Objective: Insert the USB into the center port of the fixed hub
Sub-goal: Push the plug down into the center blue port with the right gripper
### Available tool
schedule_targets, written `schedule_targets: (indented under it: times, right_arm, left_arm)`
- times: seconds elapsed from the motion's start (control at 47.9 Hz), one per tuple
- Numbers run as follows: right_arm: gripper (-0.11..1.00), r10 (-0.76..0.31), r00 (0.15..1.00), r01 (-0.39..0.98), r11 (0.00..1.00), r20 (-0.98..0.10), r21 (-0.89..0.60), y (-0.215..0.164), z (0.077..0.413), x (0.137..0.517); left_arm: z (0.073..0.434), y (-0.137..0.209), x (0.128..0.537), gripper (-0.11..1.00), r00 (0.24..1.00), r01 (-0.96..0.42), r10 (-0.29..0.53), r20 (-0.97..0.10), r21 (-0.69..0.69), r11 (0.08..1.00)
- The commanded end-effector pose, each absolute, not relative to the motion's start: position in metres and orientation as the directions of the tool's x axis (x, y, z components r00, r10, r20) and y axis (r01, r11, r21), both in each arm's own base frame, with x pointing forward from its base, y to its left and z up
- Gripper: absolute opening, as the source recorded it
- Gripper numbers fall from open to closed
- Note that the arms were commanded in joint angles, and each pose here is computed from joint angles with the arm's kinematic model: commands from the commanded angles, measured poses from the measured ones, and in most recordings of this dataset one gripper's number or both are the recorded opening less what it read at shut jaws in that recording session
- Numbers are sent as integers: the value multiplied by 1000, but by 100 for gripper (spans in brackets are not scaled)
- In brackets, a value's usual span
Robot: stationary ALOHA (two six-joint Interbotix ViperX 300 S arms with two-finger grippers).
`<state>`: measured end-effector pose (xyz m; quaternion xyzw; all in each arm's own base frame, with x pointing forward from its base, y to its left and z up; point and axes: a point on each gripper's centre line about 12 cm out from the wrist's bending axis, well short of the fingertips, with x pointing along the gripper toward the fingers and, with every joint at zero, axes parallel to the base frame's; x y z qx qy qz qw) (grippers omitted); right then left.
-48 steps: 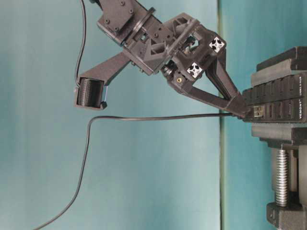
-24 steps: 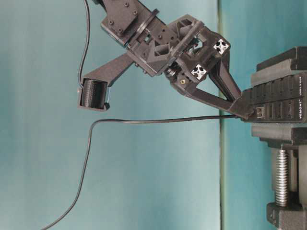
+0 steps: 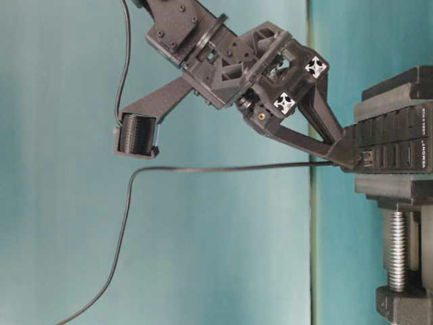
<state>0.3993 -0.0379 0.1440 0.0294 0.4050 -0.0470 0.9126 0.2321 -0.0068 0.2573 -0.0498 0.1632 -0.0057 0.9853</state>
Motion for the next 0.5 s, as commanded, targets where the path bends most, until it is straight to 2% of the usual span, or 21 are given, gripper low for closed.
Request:
schedule_targets:
  times: [0.0,0.48]
  right_arm:
    - [9,-60,663,116,993,-746,23,-37,143,401]
    - [9,-56,631,114,993,-774,21,-36,133,394]
  left_arm:
    - [263,-7,234,0,953,-1,-29,-302,-101,995]
    - [261,-7,233,0,953,-3,-28,-302,-102,995]
